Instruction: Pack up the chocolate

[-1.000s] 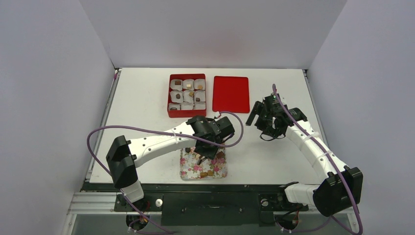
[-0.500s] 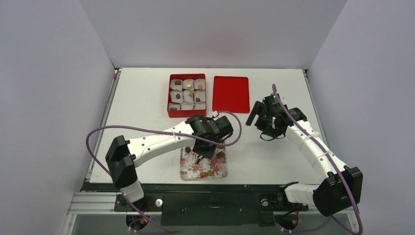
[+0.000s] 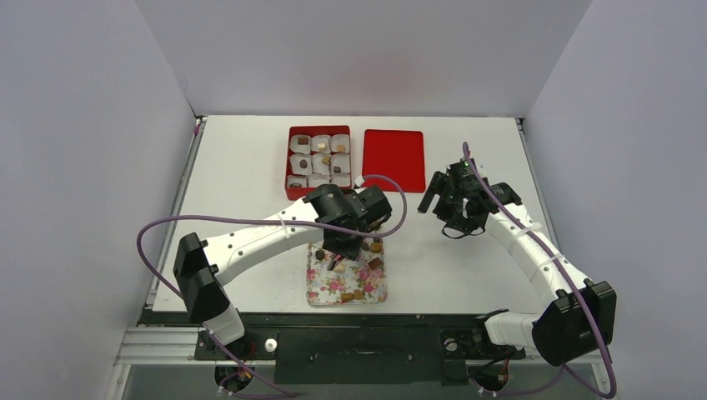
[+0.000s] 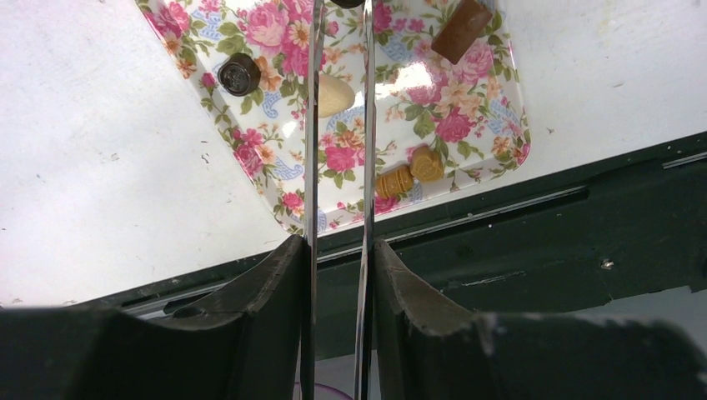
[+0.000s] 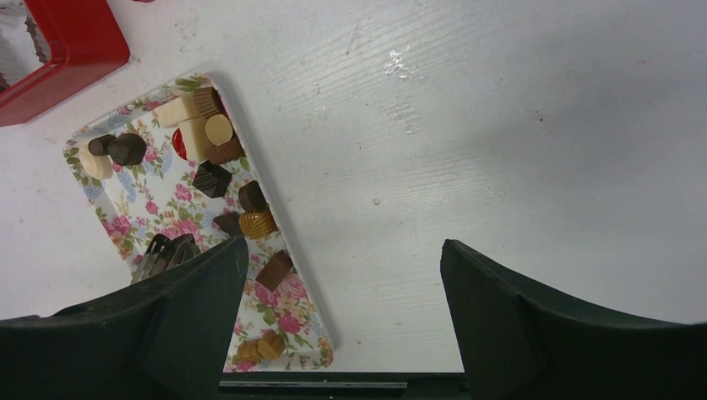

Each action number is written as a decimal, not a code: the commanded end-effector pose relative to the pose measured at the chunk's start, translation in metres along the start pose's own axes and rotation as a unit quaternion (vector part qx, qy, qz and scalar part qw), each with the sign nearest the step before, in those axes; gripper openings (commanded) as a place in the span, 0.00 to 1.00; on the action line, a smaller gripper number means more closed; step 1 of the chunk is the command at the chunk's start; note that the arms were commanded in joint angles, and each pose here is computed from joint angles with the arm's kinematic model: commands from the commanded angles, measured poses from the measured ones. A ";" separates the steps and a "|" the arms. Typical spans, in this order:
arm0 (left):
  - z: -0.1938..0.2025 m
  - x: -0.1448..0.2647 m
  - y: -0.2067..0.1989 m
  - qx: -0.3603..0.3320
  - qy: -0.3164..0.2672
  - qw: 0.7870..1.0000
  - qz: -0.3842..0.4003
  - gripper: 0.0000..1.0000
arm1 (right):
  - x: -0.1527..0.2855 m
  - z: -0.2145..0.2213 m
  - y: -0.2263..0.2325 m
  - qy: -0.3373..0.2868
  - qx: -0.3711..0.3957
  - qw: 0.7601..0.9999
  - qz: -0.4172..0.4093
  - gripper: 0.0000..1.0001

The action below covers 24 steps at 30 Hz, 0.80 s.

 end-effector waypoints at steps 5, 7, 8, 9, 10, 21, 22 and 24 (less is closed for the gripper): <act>-0.016 0.031 0.016 0.028 -0.047 0.998 0.013 0.27 | -0.001 -0.007 0.005 -0.011 0.001 1.000 -0.011 0.81; -0.020 0.033 0.019 0.033 -0.053 0.998 0.013 0.27 | -0.002 -0.007 0.006 -0.010 0.002 1.000 -0.011 0.81; -0.022 0.034 0.021 0.038 -0.055 0.998 0.010 0.27 | -0.002 -0.007 0.006 -0.009 0.002 1.000 -0.011 0.81; -0.025 0.036 0.023 0.040 -0.059 0.997 0.011 0.27 | -0.002 -0.008 0.007 -0.009 0.002 1.000 -0.013 0.81; -0.028 0.036 0.026 0.046 -0.061 0.997 0.009 0.27 | -0.002 -0.008 0.007 -0.007 0.003 1.000 -0.013 0.81; -0.074 0.043 0.064 0.092 -0.099 0.991 -0.009 0.27 | -0.003 -0.019 0.019 -0.002 0.007 1.000 -0.027 0.81; -0.081 0.044 0.070 0.102 -0.105 0.989 -0.012 0.27 | -0.003 -0.021 0.022 -0.002 0.008 1.000 -0.029 0.81; -0.092 0.041 0.077 0.111 -0.108 0.988 -0.018 0.27 | -0.003 -0.025 0.024 -0.001 0.009 0.999 -0.031 0.81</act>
Point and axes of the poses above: each gripper's point midway between its finger pads, its own x axis back along the fingers, its own y axis along the line the jaws close on, z = x × y, the point moved 9 cm from there along x, back along the fingers, and after that the axes turned 2 degrees about x, right-handed, at the moved point
